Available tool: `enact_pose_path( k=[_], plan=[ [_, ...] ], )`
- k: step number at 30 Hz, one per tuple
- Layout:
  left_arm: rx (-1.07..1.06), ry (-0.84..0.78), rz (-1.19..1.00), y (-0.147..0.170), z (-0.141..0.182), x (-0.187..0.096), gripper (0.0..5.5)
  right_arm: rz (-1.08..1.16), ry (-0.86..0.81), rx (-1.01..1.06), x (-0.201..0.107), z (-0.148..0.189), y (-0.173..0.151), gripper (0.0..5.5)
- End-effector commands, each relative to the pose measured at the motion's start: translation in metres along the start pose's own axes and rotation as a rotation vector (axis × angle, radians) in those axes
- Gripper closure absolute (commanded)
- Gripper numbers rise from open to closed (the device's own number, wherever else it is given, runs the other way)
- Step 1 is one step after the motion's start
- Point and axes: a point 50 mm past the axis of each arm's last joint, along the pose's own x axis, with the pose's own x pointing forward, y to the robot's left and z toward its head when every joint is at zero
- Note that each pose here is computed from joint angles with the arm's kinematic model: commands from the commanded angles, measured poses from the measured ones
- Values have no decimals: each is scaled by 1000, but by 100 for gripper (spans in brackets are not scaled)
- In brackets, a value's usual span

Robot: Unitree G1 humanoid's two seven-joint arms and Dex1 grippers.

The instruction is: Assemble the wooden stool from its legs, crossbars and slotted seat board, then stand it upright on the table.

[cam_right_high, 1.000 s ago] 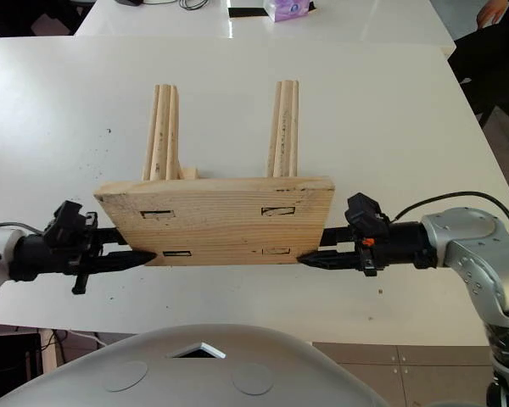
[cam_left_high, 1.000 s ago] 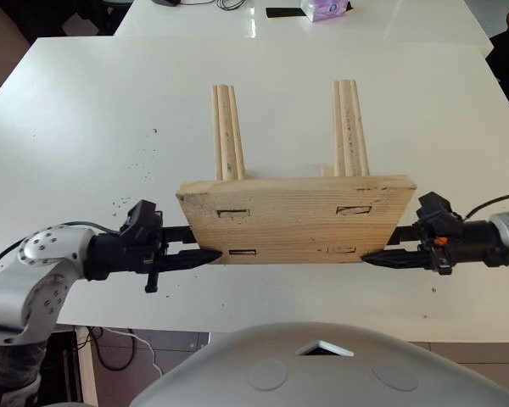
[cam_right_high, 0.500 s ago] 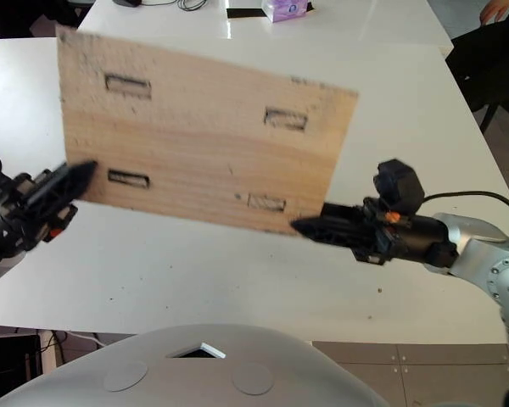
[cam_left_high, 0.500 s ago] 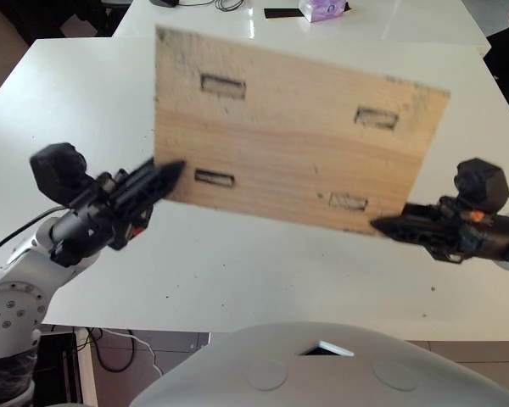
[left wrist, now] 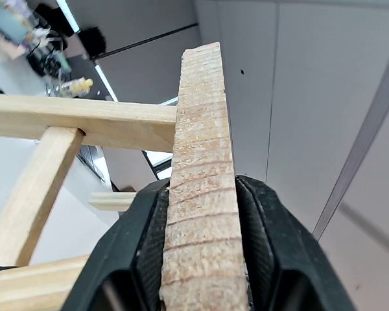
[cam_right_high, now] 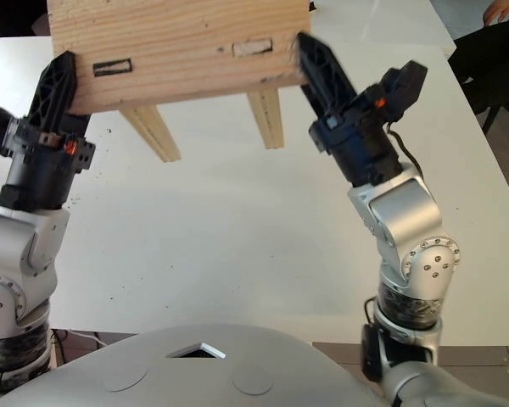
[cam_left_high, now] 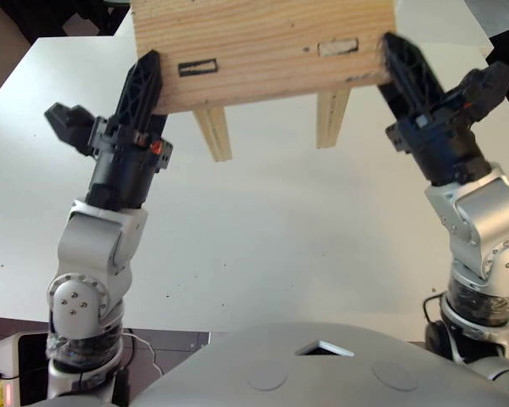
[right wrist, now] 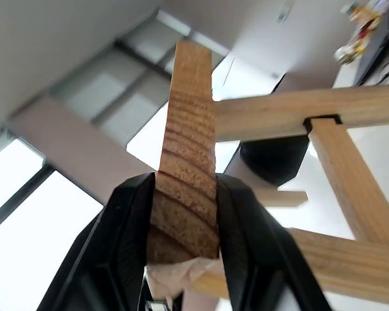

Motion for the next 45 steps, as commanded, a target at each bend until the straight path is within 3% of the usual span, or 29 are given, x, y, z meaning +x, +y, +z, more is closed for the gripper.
enact_pose_path(
  k=[1,7,9,15,19,25,32,38,41,45],
  plan=[
    [-137,-159,188,-8,6,18,416,-11,-294,257,-5,26,29,417],
    [-118,-245,468,32,12,8,424,-373,-227,296,-14,5,-23,420],
    [-91,-258,543,49,13,3,461,-442,-219,295,-18,-1,-34,420],
    [1,-258,617,76,5,-7,550,-645,-173,248,-33,-10,-85,420],
    [53,-288,624,83,7,-11,550,-655,-136,223,-33,-11,-101,420],
    [233,-388,613,85,38,-12,550,-633,-145,130,-26,-16,-104,420],
    [278,-412,572,83,43,-8,550,-297,-190,47,-1,-7,-54,290],
    [293,-416,563,84,41,-6,550,-162,-202,-14,5,4,-33,198],
    [324,-415,556,84,43,-5,550,-121,-163,-205,7,17,-27,149],
    [552,-357,520,76,52,2,550,-180,-44,-720,5,40,-31,139]
  ],
)
